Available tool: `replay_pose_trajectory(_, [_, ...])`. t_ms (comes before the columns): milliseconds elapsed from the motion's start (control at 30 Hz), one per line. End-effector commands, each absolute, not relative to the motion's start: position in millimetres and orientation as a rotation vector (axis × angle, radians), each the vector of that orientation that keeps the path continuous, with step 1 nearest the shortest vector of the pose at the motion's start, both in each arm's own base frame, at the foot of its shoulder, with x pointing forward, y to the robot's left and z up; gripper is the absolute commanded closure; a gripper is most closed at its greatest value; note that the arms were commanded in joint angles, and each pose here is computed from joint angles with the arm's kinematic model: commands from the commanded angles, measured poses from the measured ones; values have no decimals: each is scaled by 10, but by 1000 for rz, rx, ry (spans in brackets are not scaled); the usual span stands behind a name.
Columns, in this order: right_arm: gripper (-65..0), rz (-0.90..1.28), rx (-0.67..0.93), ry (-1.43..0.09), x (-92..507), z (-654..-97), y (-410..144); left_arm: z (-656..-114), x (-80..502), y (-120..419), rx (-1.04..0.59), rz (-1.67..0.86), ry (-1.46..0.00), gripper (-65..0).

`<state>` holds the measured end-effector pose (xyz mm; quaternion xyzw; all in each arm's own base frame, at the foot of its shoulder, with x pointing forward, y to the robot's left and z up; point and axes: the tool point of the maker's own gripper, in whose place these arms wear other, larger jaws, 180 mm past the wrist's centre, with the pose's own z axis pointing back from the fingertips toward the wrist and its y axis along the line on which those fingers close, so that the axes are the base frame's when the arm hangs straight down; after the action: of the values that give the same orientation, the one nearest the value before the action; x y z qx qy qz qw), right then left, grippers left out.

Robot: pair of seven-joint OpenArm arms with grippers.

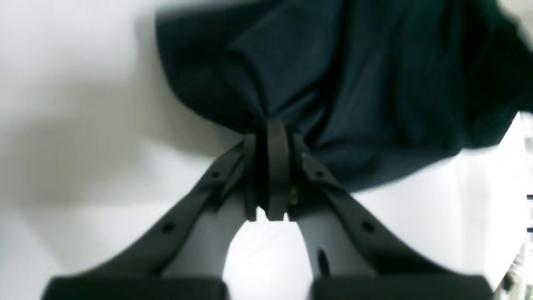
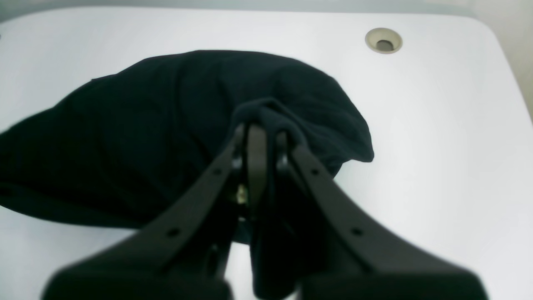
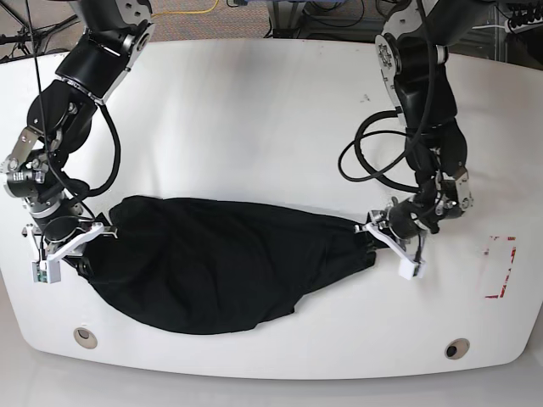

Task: Fold the T-shirt properly
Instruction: 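Lift the shirt with both grippers, stretching it between them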

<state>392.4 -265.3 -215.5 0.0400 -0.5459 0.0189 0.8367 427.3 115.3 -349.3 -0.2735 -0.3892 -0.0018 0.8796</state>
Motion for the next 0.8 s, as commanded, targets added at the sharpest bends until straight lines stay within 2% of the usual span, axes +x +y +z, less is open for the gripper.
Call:
replay_pose_trajectory(0, [-13,43,85,-1227,3975,-1944,-2661,-3147,4342,1263,-562,-43,-900,0])
replay_pose_trajectory(467, [-13,11,147,-1240,4157,-1921,-2576,-1940,4249,1773,-427,-223,-1173,0])
replay_pose_trajectory(767, [-13,-20,171,-1293,4494,-1579,-2736,-1242,4276,2109,-259,-317,-1315,0])
